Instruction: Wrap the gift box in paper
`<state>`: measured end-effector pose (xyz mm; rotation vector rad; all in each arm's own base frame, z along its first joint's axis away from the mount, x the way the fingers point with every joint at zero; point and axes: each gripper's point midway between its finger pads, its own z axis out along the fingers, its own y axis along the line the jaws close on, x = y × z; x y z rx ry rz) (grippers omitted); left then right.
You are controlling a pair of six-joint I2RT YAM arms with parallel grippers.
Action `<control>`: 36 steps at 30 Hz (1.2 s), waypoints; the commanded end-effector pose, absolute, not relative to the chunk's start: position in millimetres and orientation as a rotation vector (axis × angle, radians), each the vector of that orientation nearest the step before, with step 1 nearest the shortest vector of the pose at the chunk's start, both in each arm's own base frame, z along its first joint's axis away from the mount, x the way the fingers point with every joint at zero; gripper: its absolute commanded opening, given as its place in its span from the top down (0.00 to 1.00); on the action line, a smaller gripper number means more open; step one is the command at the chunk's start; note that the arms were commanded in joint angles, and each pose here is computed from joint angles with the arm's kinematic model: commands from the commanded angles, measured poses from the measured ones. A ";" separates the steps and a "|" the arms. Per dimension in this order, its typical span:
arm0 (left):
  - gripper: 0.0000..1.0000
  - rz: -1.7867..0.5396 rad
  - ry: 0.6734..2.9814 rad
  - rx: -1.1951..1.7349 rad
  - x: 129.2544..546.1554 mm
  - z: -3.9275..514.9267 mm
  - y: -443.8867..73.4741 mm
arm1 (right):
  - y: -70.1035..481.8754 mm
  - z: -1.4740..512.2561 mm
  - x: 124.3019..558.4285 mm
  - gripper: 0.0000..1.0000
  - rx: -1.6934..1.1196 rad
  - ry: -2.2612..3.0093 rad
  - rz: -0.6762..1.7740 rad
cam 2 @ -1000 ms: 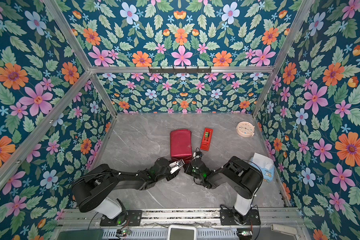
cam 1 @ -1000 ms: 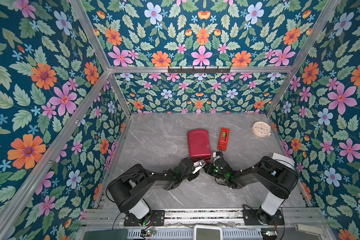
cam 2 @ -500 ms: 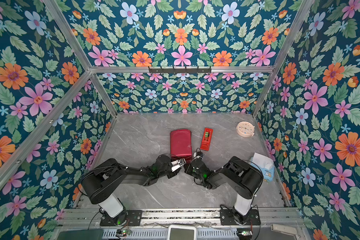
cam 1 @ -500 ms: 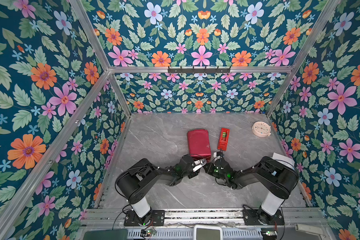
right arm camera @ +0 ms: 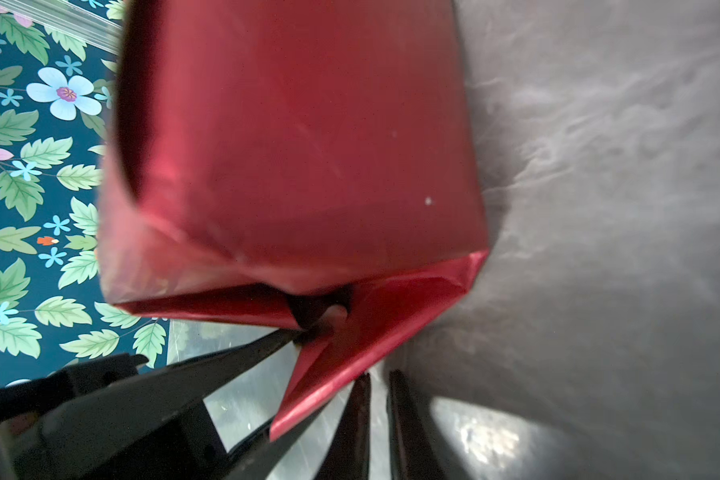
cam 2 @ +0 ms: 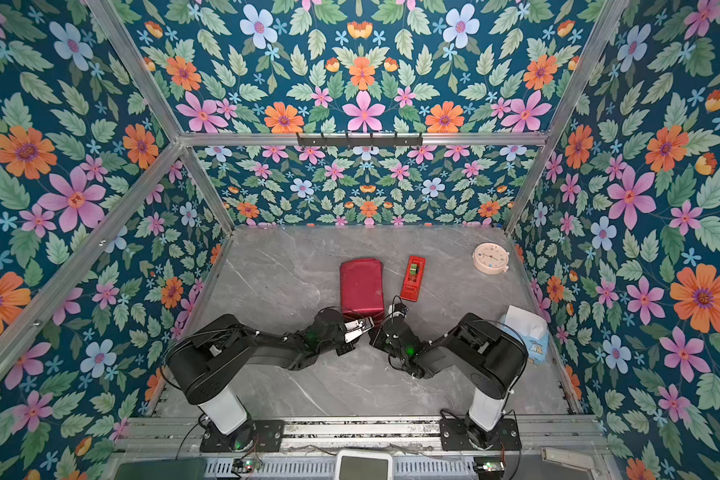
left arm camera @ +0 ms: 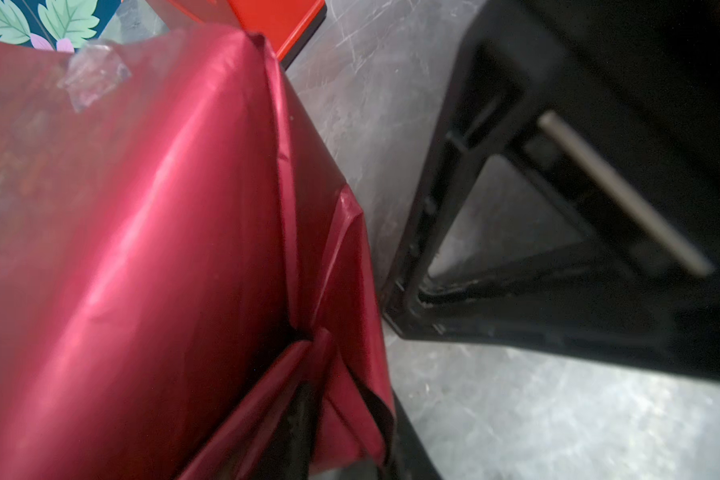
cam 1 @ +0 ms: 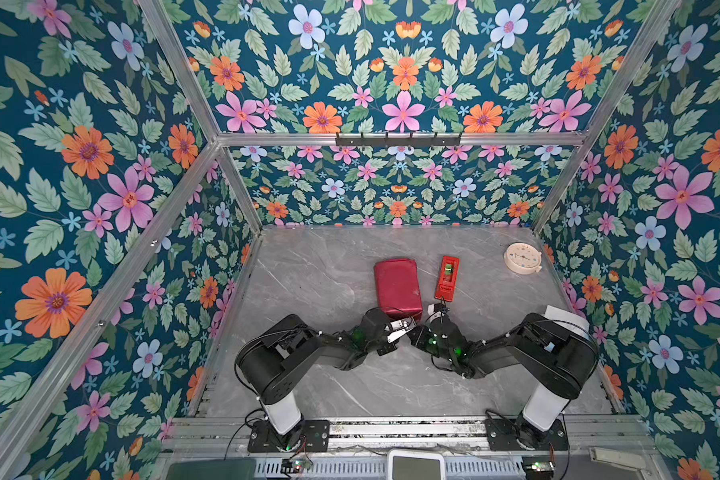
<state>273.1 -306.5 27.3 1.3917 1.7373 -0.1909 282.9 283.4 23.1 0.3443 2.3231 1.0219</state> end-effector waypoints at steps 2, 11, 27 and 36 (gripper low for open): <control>0.78 -0.185 1.710 1.407 273.8 31.1 -308.4 | 281.1 22.9 284.0 0.87 0.357 2.326 1.003; 0.94 -0.198 1.673 1.407 274.2 42.2 -312.7 | 273.7 28.0 281.4 0.86 0.346 2.330 0.960; 1.00 -0.267 1.660 1.435 264.8 53.8 -318.4 | 228.9 94.7 298.6 0.56 0.217 2.333 0.849; 1.00 -0.316 1.670 1.443 259.0 56.6 -322.2 | 233.1 91.2 331.2 0.41 0.166 2.404 0.849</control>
